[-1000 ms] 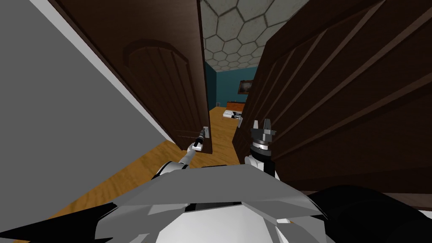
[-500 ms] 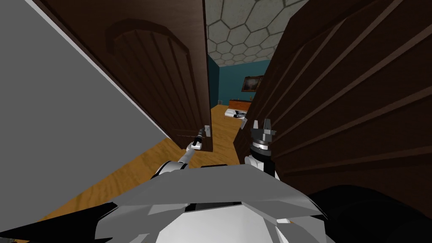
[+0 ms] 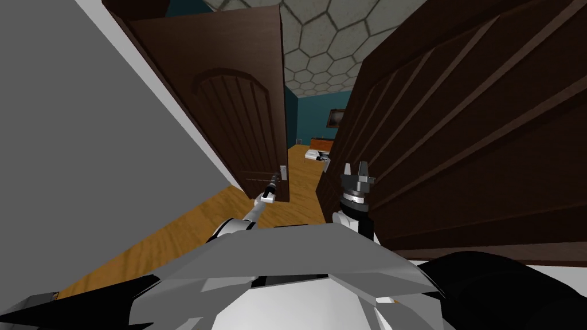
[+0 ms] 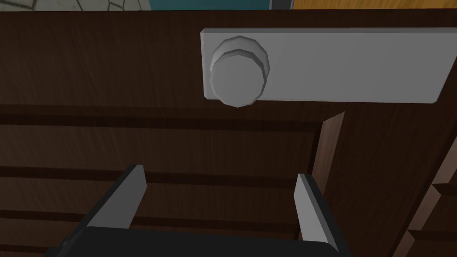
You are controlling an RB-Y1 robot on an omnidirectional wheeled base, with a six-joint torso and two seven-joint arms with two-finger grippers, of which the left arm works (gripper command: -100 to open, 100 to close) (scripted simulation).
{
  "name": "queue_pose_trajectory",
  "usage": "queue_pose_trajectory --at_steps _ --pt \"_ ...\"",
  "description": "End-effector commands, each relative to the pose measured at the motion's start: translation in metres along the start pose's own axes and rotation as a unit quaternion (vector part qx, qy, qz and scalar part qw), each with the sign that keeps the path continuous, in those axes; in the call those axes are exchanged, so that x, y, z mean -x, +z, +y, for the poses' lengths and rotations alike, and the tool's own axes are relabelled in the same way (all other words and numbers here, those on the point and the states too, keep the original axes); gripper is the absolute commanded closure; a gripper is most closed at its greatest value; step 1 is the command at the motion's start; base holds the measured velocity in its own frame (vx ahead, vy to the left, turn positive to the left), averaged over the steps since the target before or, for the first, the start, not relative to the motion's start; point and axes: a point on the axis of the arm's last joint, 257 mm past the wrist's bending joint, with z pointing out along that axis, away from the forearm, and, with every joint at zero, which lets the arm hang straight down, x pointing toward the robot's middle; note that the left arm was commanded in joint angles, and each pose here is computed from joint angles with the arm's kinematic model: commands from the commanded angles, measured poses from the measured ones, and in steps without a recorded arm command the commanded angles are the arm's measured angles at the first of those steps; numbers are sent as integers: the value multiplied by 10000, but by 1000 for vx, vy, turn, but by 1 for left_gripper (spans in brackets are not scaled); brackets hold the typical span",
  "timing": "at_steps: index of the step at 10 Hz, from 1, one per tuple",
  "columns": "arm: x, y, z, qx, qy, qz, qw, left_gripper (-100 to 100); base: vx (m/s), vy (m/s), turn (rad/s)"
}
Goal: Push the door open
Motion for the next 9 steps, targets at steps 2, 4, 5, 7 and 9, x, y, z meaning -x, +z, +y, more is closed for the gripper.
queue_pose_trajectory --at_steps 2,4,5,7,9 --pt "-164 5 3 12 -127 78 9999 -100 -230 -18 12" --pt "-53 -18 13 2 -48 17 10000 -100 -2 -26 -22" --pt "-38 -19 13 -1 -40 9 10000 -100 169 -52 -13" --pt "6 -24 10 -14 -20 -19 10000 -100 204 -22 -18" --pt "22 -28 9 -27 -23 -39 10000 -100 196 -43 -20"
